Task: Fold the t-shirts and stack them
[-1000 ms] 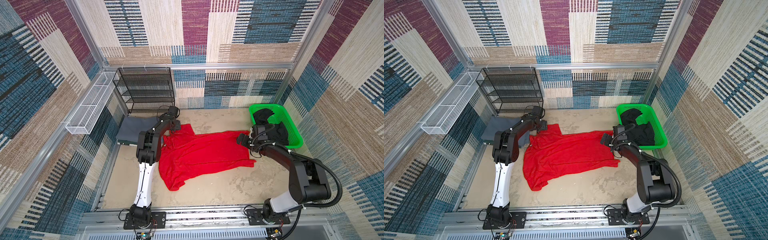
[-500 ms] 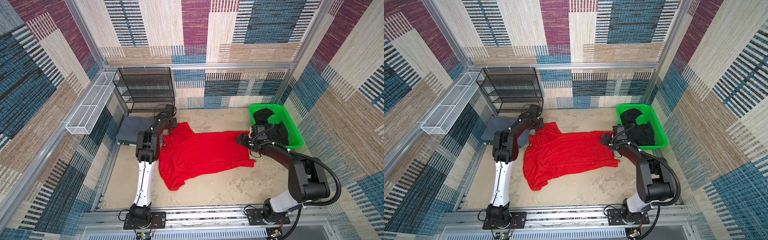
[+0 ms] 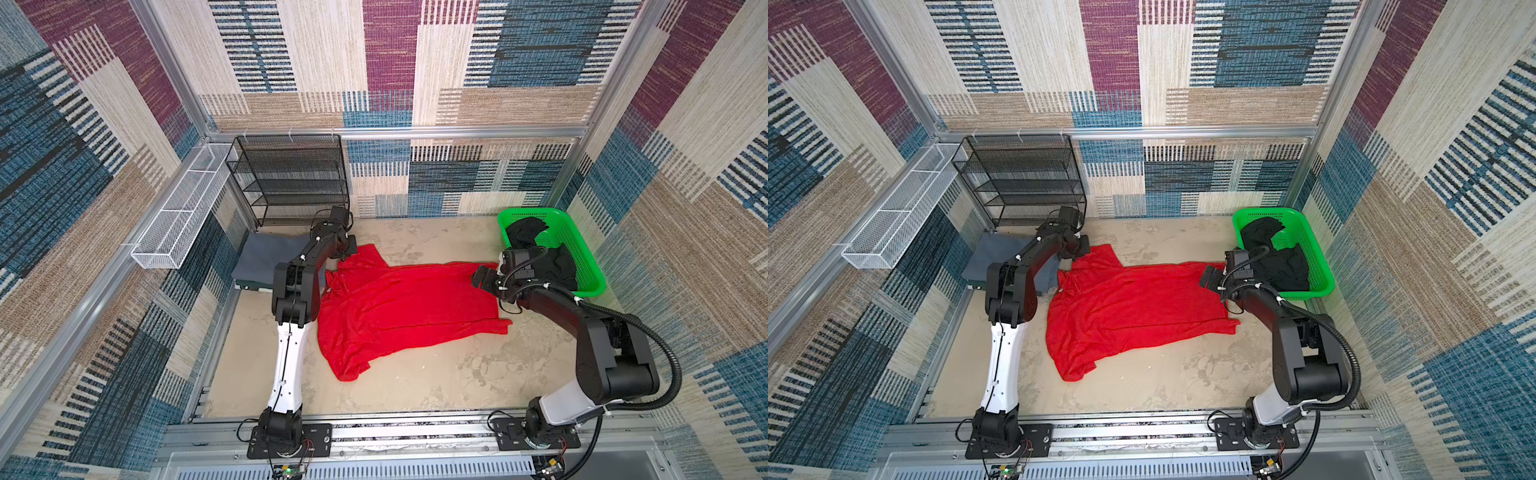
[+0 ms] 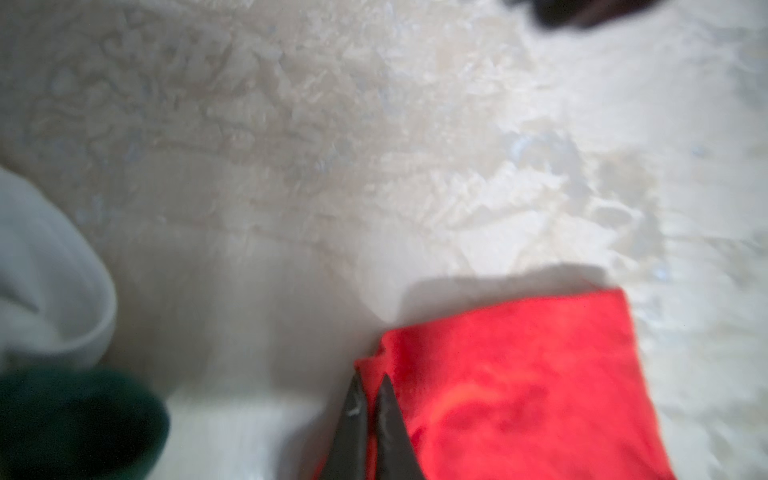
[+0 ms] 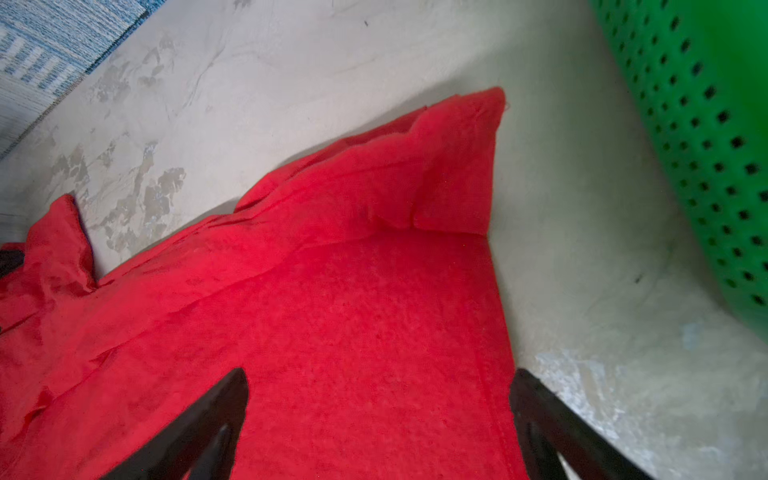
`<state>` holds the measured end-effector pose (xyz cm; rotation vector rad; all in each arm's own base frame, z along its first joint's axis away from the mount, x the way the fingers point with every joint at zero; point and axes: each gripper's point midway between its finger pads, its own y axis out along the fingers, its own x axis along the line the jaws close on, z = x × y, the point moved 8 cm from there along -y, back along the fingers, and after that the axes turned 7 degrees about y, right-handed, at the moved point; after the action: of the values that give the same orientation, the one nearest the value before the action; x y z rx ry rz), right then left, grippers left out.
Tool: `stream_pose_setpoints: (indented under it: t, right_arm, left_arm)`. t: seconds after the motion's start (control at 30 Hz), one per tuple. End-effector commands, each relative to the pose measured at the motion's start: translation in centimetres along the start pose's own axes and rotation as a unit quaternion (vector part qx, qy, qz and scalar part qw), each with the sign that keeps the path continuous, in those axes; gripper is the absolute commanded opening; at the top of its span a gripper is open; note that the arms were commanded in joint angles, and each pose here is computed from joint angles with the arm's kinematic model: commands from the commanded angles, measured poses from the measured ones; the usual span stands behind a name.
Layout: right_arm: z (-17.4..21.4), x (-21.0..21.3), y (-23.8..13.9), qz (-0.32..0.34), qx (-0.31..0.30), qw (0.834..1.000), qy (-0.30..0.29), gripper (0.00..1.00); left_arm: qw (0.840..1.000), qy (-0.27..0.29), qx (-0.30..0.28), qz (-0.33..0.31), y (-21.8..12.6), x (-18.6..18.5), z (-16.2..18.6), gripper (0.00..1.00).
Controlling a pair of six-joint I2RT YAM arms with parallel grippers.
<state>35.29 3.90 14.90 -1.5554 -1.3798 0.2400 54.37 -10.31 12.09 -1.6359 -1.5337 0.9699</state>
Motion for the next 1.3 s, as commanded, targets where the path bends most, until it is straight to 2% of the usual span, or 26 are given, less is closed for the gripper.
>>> stream_pose_setpoints:
  t: [0.0, 0.3, 0.63, 0.77, 0.97, 1.27]
  right_arm:
    - [-0.6, 0.7, -0.1, -0.018, -0.01, 1.0, -0.003, 0.99]
    - [-1.2, 1.2, -0.2, -0.027, -0.012, 1.0, -0.009, 0.99]
    - [-1.1, 1.2, -0.4, -0.025, -0.012, 1.0, -0.009, 0.99]
    - [-1.0, 1.1, -0.3, -0.024, -0.011, 1.0, -0.01, 0.99]
    - [-0.7, 0.9, 0.1, -0.025, -0.003, 1.0, -0.008, 0.99]
    - [-0.7, 1.0, 0.3, -0.029, 0.001, 1.0, -0.004, 0.99]
  left_arm:
    - [0.999, 0.019, -0.03, 0.008, -3.4, -0.4, -0.4, 0.0]
    - [0.997, 0.017, -0.059, 0.05, -7.1, -1.6, 3.2, 0.0]
    - [0.991, 0.064, -0.095, 0.075, -12.0, -4.9, 7.7, 0.0]
    - [0.988, 0.086, -0.101, 0.077, -13.6, -5.8, 10.8, 0.0]
    - [0.98, 0.153, -0.119, 0.051, -14.2, -7.7, 16.5, 0.0]
    - [0.975, 0.18, -0.129, 0.035, -15.2, -8.0, 19.8, 0.0]
